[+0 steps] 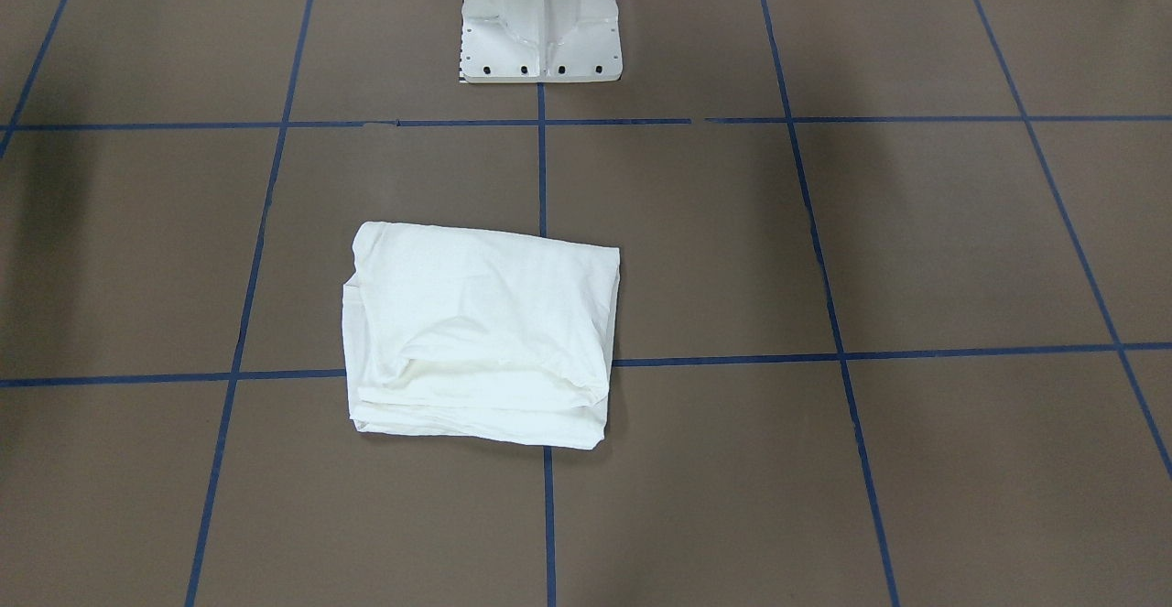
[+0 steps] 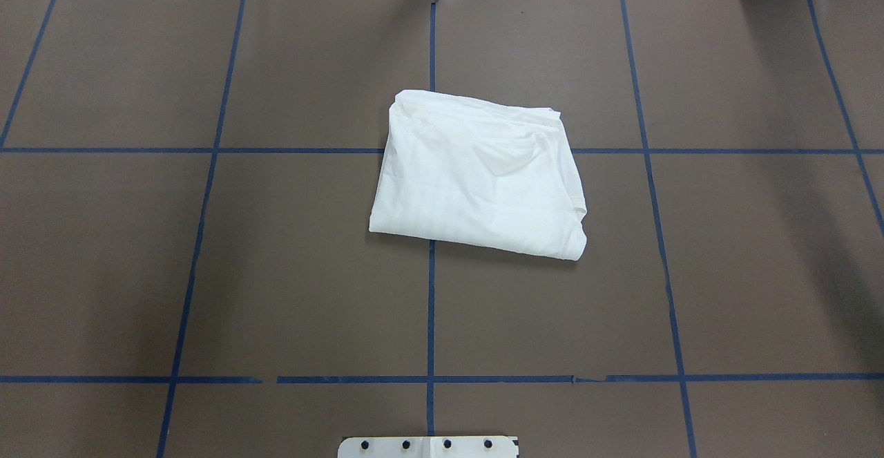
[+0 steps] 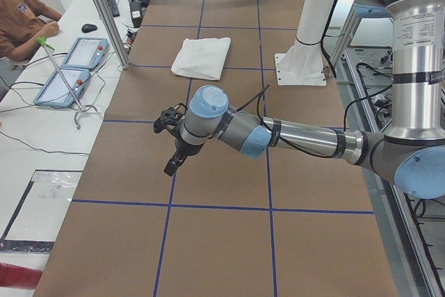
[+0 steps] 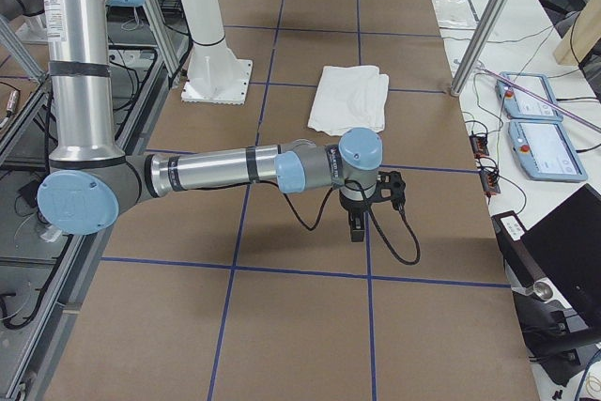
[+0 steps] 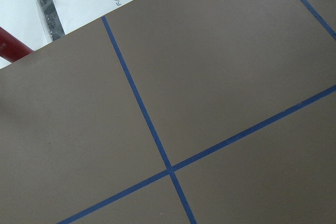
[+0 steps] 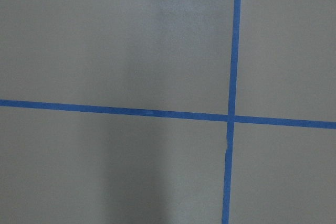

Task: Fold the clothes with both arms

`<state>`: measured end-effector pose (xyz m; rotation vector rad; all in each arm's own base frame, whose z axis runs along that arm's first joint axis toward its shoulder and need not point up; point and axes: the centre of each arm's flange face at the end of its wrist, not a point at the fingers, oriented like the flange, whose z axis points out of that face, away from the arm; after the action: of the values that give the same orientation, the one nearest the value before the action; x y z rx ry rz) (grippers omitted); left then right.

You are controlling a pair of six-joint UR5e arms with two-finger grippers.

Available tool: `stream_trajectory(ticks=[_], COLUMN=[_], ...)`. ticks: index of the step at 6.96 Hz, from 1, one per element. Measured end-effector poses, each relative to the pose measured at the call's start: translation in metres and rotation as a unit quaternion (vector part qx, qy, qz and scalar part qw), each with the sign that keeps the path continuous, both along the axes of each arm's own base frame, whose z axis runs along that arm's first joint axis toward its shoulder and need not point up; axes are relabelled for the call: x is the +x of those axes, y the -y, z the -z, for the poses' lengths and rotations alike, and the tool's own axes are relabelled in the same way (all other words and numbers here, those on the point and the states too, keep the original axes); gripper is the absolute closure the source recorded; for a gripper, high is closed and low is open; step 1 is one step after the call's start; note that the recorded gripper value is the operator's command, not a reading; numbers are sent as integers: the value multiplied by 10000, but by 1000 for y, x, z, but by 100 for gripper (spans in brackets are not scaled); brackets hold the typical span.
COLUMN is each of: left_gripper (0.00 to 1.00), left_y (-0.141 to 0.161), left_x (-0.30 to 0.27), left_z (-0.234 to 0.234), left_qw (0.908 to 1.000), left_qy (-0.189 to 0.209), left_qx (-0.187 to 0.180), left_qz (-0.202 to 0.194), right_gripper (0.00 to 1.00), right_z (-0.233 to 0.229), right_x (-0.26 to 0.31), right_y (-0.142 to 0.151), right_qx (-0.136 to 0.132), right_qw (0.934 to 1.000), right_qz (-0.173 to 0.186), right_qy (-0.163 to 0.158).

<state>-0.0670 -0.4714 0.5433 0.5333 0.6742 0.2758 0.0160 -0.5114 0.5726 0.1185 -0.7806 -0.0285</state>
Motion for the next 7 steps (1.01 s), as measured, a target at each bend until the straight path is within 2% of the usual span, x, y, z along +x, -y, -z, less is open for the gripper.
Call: stream_trajectory(ticks=[2,4,5,7], left_gripper=[0,0,0,0], left_y=[7,7,9,26], left_x=[3,7,8,8], left_z=[1,2,-1,-2], left_qw=[10000,9995,9992,9968], left_qy=[-51,-263,-316,-326], left_qx=[0,-40,-168,-706], left_qz=[-48,-169,-194,-183], right_gripper=[0,0,0,0], right_z=[4,7,6,4], right_x=[-12,-14,-14,-14], right_y=[4,3,1,-1], right_qx=[71,68,55,35], right_qw=[9999,9999,9999,9999], right_qz=[109,123,125,131], right_qy=[-89,-46,-38,-6])
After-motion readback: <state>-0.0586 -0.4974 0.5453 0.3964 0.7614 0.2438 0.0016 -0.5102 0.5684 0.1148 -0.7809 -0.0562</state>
